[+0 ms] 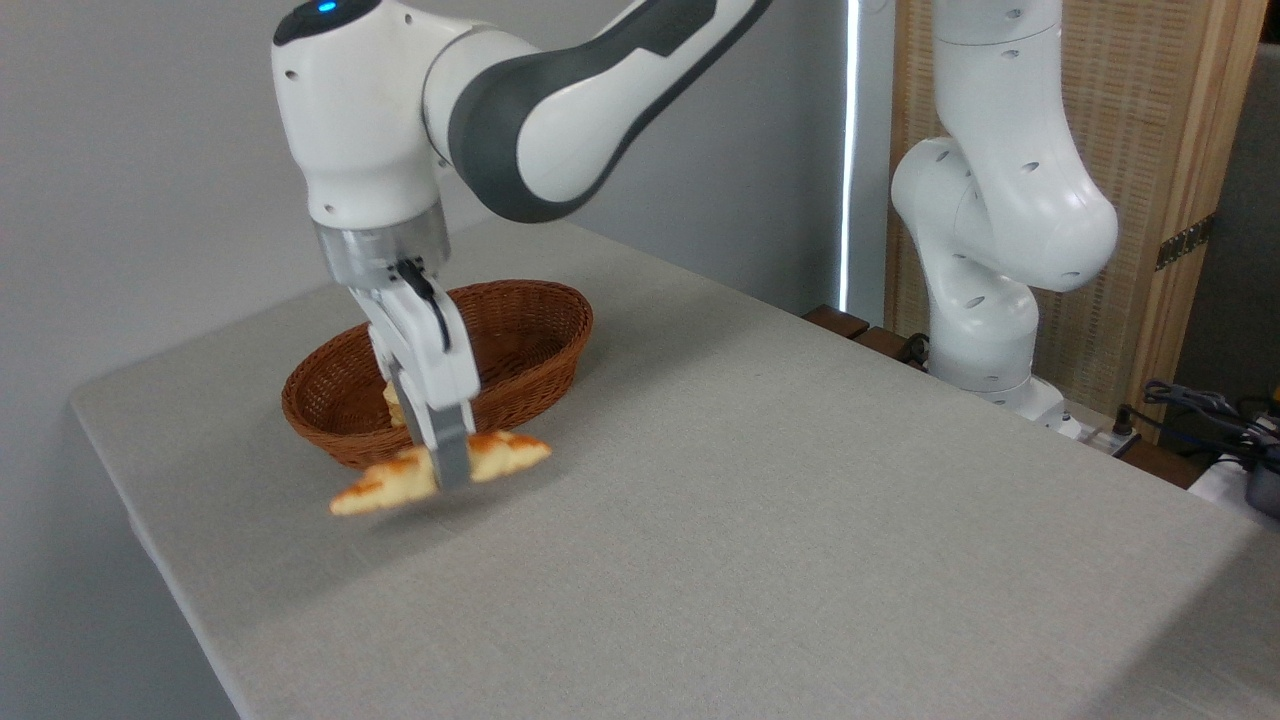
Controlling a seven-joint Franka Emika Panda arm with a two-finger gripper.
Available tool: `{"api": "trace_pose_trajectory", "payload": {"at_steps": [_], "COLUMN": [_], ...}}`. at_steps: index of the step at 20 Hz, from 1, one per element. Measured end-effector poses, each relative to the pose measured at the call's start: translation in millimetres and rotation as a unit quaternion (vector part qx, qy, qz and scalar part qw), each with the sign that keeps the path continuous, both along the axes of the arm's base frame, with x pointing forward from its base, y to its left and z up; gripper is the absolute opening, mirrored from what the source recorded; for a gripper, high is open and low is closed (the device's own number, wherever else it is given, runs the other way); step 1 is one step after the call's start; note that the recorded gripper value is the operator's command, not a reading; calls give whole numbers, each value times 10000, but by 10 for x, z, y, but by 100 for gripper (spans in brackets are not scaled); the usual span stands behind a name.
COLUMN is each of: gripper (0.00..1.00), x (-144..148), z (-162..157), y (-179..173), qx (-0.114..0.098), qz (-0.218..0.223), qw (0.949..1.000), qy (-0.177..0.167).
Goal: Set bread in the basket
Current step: 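Lift the bread roll and carry it over the wicker basket, then lower the bread roll into the basket and open the gripper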
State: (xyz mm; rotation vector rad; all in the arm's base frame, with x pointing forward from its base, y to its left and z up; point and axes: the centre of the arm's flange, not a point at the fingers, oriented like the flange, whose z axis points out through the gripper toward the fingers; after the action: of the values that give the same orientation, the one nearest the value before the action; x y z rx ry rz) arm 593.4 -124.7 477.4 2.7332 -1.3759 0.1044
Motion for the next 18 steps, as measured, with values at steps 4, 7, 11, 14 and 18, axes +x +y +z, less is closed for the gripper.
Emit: {"api": "trace_pose_trajectory", "payload": {"at_steps": [4,7,11,14,18], "gripper": [49,56,90,100,100], "x": [-113,-219,-417,-493,-517], "z": [121,156,163,138,86], "y": [-572,-898,-1361,-1529,-1590], "qx": [-301,-479,-534,-547,-534], "qz": [-65,-49,-148,-207,-262], "qw": [9995,9988,9983,9981,9979], "qy": [-6,61,151,207,265]}}
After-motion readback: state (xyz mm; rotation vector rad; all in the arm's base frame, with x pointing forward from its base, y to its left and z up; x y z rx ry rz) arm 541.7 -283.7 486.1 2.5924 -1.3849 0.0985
